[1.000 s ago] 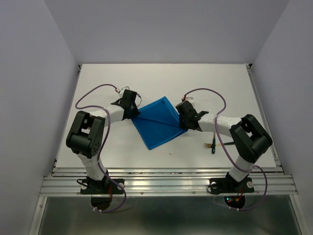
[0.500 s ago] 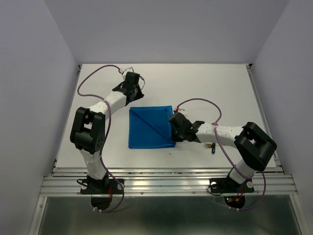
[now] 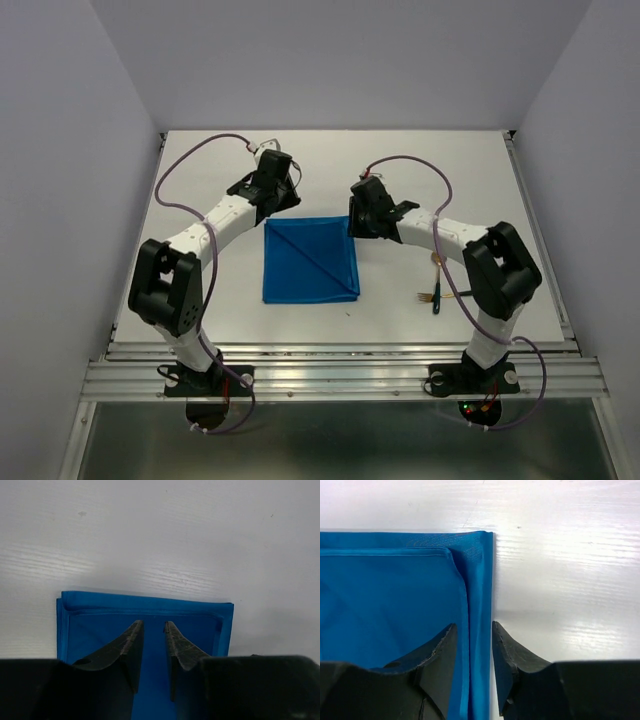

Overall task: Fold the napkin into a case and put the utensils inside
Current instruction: Smooth out the upper triangle-folded napkin at the center of the board.

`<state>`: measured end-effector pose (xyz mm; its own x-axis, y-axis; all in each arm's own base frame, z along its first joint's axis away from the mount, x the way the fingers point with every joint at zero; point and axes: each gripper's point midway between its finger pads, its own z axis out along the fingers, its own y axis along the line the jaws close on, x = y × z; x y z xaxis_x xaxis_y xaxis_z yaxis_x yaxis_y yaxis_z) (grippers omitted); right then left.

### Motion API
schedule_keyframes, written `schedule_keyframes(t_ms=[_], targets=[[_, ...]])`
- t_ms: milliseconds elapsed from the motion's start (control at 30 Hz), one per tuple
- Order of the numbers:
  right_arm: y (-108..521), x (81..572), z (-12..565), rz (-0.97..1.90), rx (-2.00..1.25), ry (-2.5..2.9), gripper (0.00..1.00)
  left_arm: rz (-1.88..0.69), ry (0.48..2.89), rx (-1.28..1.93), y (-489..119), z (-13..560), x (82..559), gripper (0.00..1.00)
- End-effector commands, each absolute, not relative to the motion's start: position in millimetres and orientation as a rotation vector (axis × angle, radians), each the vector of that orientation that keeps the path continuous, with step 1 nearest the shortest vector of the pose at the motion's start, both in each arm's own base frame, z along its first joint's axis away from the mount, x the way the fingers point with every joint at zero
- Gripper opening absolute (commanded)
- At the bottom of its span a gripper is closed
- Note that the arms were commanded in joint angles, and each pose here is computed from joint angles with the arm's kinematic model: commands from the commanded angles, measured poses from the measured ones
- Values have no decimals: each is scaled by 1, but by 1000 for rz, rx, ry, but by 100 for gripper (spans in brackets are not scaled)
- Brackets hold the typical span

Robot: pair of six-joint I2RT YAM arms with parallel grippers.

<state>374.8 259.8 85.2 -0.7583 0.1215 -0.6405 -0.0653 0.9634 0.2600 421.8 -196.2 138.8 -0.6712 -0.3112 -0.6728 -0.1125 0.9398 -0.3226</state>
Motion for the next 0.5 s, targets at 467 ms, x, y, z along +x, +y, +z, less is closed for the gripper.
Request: schedule_keyframes(t_ms=[467], targets=[[292, 434, 61, 318, -142, 2383, 41, -352, 2284, -357, -175, 148, 380, 35]])
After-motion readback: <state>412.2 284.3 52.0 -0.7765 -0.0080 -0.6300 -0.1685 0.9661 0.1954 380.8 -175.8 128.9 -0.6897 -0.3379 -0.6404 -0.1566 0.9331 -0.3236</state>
